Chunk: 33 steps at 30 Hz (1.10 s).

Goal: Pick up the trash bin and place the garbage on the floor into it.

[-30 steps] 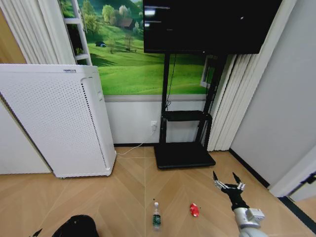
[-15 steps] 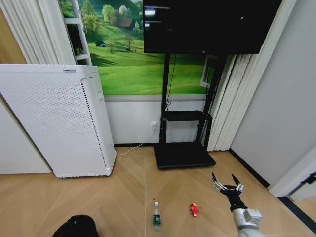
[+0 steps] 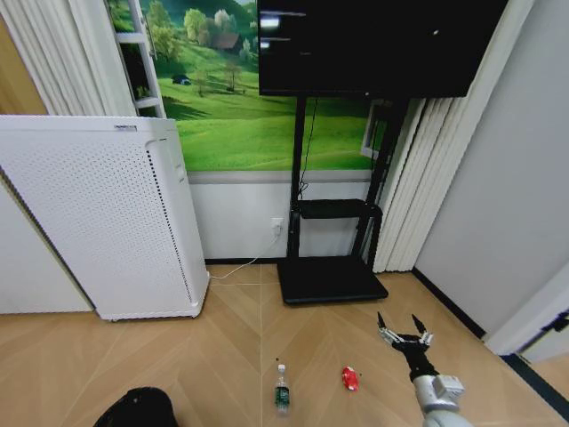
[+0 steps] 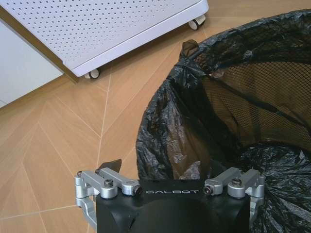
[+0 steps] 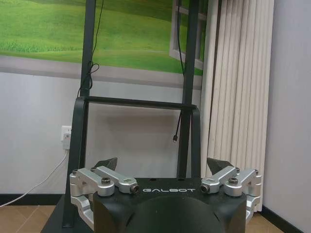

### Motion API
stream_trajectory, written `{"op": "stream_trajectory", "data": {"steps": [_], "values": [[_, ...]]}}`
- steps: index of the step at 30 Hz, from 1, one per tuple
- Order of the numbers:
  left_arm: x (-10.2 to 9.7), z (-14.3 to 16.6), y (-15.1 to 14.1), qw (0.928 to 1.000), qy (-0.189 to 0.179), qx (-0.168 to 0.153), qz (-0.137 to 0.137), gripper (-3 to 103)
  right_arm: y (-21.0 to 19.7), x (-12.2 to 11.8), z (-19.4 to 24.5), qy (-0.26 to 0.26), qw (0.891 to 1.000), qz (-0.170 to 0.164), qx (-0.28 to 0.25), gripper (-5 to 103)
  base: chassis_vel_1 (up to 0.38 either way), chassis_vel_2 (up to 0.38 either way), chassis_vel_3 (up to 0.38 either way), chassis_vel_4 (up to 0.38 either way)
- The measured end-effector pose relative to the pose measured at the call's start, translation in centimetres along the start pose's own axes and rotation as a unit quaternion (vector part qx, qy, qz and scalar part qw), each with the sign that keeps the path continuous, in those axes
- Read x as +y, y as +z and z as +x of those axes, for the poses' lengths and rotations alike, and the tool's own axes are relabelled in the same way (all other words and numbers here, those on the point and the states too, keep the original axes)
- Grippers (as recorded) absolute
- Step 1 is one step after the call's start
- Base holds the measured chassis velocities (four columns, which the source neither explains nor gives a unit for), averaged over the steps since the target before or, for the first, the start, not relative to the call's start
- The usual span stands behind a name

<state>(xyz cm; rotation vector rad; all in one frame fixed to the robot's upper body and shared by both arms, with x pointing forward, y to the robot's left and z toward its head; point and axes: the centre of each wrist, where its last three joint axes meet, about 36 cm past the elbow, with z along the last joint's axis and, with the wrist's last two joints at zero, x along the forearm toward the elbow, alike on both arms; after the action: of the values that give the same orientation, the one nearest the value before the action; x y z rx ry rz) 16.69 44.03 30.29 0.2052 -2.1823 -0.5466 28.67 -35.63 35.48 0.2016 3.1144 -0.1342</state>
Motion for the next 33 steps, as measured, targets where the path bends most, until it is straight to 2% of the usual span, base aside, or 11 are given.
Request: {"op": "stream_trajectory", "data": {"steps": [5, 7, 8, 11, 12, 14, 15, 19, 22, 30, 33], "values": [[-0.4, -0.2, 0.1, 1.0, 0.007, 0.0, 0.002, 94, -0.1, -0.1, -0.3, 0.0, 1.0, 0.002, -0.003, 100, 0.0, 0.0, 0.0, 0.0], [-0.6, -0.3, 0.0, 0.9999, 0.012, -0.001, 0.002, 84, -0.2, -0.2, -0.6, 0.0, 1.0, 0.002, -0.005, 100, 0.0, 0.0, 0.0, 0.0], [-0.6, -0.3, 0.0, 0.9999, 0.012, -0.001, 0.002, 84, -0.2, -0.2, -0.6, 0.0, 1.0, 0.002, -0.005, 100, 0.0, 0.0, 0.0, 0.0], [-0.8, -0.3, 0.0, 0.9999, 0.014, -0.005, 0.001, 66, -0.2, -0.2, -0.8, -0.002, 1.0, 0.002, -0.005, 100, 0.0, 0.0, 0.0, 0.0], [-0.8, -0.3, 0.0, 0.9999, 0.014, -0.005, 0.001, 66, -0.2, -0.2, -0.8, -0.002, 1.0, 0.002, -0.005, 100, 0.0, 0.0, 0.0, 0.0], [-0.8, -0.4, -0.1, 0.9999, 0.013, -0.006, 0.001, 55, -0.3, -0.3, -1.0, -0.002, 1.0, 0.002, -0.007, 100, 0.0, 0.0, 0.0, 0.0], [-0.8, -0.4, -0.1, 0.9999, 0.013, -0.006, 0.001, 55, -0.3, -0.3, -1.0, -0.002, 1.0, 0.002, -0.007, 100, 0.0, 0.0, 0.0, 0.0], [-0.9, -0.4, 0.0, 0.9999, 0.012, -0.008, 0.003, 43, -0.4, -0.3, -1.2, -0.002, 1.0, 0.002, -0.008, 100, 0.0, 0.0, 0.0, 0.0], [-0.9, -0.3, 0.0, 0.9999, 0.012, -0.009, 0.005, 39, -0.4, -0.1, -1.1, -0.003, 1.0, 0.0, -0.008, 100, 0.0, 0.0, 0.0, 0.0], [-0.9, -0.2, -0.4, 0.9997, 0.007, -0.019, 0.012, 39, -0.7, -0.2, -1.1, -0.001, 1.0, 0.001, -0.012, 100, 0.0, 0.0, 0.0, 0.0], [-0.9, 0.1, -1.8, 0.9987, -0.013, -0.048, 0.008, 34, -0.9, -0.5, -1.0, 0.002, 1.0, 0.003, -0.014, 100, 0.0, 0.0, 0.0, 0.0]]}}
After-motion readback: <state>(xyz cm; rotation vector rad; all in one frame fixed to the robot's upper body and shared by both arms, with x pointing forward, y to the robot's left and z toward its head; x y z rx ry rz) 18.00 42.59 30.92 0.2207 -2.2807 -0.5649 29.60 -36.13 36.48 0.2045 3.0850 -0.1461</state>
